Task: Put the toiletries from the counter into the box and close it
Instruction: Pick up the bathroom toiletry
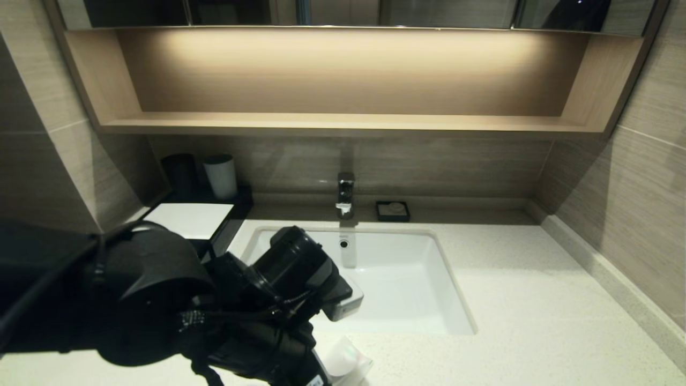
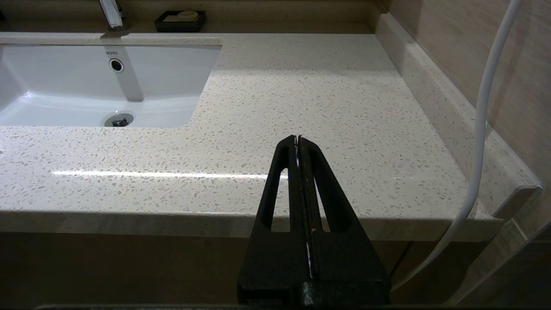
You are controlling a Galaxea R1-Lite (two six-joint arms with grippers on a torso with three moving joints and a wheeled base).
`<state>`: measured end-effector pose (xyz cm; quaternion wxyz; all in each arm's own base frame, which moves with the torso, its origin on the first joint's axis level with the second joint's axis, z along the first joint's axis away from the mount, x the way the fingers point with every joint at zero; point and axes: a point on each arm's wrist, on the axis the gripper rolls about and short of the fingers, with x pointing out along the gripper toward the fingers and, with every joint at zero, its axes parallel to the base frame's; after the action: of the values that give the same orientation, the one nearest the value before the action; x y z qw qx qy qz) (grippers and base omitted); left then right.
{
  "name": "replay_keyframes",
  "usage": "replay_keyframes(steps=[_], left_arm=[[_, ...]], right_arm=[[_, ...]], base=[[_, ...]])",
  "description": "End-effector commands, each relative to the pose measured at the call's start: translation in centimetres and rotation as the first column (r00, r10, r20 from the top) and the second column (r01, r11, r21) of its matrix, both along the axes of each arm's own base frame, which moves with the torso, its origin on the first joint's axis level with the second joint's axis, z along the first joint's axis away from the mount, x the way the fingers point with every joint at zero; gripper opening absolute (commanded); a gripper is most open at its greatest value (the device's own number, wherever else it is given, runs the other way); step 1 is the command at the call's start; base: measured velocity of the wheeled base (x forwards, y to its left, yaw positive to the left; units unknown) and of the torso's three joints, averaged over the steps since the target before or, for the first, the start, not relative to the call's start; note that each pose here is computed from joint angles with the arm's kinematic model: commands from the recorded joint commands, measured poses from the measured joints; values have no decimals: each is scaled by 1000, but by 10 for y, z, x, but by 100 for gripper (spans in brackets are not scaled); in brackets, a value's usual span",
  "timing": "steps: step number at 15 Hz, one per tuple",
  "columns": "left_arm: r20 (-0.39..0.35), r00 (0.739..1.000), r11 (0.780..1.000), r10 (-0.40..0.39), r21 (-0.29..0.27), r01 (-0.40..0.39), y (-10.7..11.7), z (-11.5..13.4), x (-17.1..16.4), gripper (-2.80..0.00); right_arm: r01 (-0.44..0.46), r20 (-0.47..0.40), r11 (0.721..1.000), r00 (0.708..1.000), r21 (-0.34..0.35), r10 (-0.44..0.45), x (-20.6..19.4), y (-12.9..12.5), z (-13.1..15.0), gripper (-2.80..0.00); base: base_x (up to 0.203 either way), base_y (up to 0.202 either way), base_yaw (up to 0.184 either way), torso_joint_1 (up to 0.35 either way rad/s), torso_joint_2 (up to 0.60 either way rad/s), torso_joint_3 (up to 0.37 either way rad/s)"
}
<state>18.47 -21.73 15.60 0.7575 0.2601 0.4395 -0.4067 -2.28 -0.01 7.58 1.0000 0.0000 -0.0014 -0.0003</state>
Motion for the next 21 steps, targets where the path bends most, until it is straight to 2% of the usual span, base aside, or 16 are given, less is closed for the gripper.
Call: replay_keyframes(steps=[1, 5, 9, 12, 16, 21], left_arm=[[-11, 1000, 1000, -6, 19, 7, -7, -7, 4, 0], [4, 999, 998, -45, 39, 45, -15, -11, 9, 0], [50, 996, 997, -69, 46, 67, -32, -12, 14, 0], [58, 996, 997, -72, 39, 70, -39, -12, 18, 0], [60, 996, 996, -70, 68, 66, -45, -19, 20, 0], [48, 996, 995, -69, 75, 65, -49, -25, 23, 0]], right_arm=[[-1, -1, 1000, 1000, 0, 1, 0, 0, 0, -280], [-1, -1, 1000, 1000, 0, 1, 0, 0, 0, -280], [-1, 0, 1000, 1000, 0, 1, 0, 0, 0, -280], [-1, -1, 1000, 1000, 0, 1, 0, 0, 0, -280], [-1, -1, 1000, 1000, 0, 1, 0, 0, 0, -280], [-1, -1, 1000, 1000, 0, 1, 0, 0, 0, -280]], base=[[0, 0, 0, 0, 0, 0], [0, 0, 0, 0, 0, 0], [0, 0, 0, 0, 0, 0], [0, 0, 0, 0, 0, 0], [0, 0, 0, 0, 0, 0], [0, 0, 0, 0, 0, 0]])
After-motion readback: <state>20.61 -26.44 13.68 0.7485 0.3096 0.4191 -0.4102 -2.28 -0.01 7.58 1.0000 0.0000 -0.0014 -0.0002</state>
